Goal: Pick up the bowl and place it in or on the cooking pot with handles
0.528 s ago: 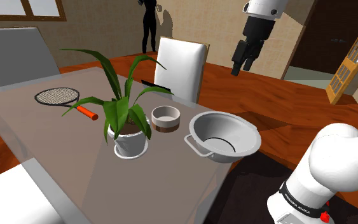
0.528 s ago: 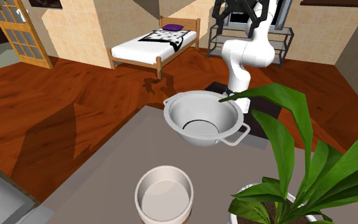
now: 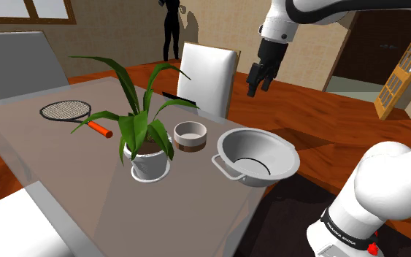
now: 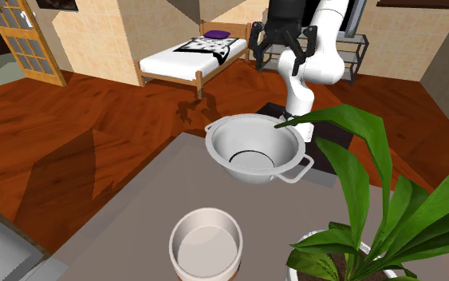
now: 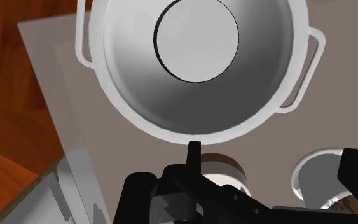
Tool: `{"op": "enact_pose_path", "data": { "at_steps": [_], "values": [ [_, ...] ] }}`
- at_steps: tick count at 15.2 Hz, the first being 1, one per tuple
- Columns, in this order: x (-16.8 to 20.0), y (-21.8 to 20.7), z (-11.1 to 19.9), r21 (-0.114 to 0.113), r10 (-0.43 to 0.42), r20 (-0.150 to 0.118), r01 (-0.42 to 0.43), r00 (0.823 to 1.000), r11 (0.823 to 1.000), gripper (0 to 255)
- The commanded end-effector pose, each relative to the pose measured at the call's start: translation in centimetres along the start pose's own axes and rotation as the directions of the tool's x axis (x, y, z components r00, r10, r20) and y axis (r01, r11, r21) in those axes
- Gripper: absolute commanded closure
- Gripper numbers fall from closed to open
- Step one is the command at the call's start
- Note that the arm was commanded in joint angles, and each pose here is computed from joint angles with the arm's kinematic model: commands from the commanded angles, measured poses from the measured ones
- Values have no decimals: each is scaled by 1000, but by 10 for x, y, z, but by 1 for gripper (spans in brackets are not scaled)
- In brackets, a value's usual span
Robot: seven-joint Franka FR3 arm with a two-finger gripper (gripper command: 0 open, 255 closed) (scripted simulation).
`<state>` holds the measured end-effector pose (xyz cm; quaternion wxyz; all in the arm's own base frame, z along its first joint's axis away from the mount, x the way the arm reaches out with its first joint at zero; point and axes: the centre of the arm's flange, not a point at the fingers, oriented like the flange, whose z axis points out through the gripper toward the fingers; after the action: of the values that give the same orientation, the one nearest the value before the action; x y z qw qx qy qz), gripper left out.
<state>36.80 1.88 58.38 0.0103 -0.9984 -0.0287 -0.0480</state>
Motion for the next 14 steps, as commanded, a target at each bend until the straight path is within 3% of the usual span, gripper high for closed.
{"op": "enact_pose_path", "data": {
  "at_steps": [1,14],
  "values": [
    [18,3,19,-1,0,1,0,1000,1000,0],
    [133,35,144,-7,-1,17,1,1000,1000,0]
  ]
}}
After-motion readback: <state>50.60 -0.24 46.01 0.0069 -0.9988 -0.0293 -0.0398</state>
